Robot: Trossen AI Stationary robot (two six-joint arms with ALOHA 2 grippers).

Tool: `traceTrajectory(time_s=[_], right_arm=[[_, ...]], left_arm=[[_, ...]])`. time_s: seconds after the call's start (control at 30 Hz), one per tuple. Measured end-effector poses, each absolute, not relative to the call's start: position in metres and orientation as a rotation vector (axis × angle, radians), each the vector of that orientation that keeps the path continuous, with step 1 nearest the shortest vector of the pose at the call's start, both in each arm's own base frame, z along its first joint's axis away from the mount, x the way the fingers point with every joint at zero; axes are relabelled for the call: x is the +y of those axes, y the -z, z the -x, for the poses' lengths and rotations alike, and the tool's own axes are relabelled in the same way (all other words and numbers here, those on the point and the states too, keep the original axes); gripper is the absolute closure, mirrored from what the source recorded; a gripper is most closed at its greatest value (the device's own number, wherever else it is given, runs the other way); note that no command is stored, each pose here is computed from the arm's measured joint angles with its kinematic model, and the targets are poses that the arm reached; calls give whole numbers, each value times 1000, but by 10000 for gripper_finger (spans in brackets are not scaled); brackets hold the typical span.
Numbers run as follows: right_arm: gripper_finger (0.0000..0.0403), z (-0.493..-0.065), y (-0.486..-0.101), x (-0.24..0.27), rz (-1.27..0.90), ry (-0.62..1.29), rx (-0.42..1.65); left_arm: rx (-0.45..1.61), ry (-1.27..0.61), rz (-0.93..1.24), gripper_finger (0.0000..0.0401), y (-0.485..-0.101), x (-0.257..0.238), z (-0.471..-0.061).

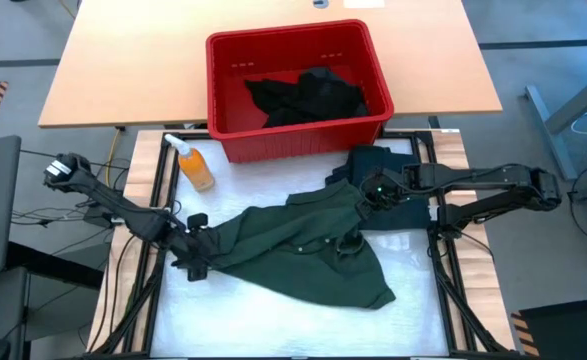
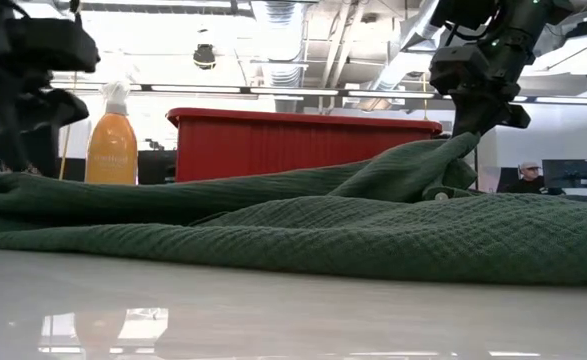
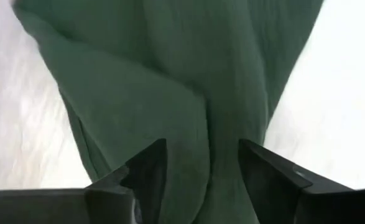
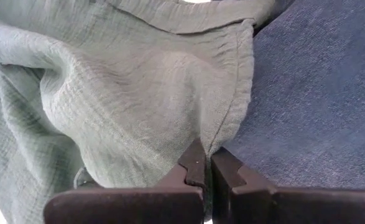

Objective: Fold laundry
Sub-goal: Fold the green polo shirt

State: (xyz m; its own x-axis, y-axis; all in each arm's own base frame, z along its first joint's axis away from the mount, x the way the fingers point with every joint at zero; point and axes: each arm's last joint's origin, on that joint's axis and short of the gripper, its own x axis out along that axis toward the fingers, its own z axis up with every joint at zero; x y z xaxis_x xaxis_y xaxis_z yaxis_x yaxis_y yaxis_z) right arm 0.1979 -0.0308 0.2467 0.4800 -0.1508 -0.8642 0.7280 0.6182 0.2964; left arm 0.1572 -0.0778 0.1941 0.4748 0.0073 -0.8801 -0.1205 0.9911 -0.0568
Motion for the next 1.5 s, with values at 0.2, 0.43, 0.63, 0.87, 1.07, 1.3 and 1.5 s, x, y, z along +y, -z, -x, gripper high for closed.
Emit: traceTrajectory(time_s=[0.2,0.43,0.63,0.87,1.07,1.3,1.5], right_arm=[[382,-198,-247,-27,-726,585,925],[382,-199,-247,-24,-719,571,930],[382,-199,-247,-24,-720,570,930],[382,-199,-247,-24,-720,571,930],[382,-199,-247,-24,-719,571,930],[382,-199,-247,-24,-719,571,930],[382,-198,-246,-24,-738,557,944]], left_arm=[[1202,-81,62,214,-188,-74,-148],[1257,-72,15,229,-187,-72,-143],[1384,-26,3,230,-185,-70,-134],[1360,-23,-19,231,-184,-71,-137],[1398,-60,-30,231,-171,-76,-148],[1359,-273,-46,293,-160,-77,-159],[1247,-310,-25,394,-178,-80,-167]])
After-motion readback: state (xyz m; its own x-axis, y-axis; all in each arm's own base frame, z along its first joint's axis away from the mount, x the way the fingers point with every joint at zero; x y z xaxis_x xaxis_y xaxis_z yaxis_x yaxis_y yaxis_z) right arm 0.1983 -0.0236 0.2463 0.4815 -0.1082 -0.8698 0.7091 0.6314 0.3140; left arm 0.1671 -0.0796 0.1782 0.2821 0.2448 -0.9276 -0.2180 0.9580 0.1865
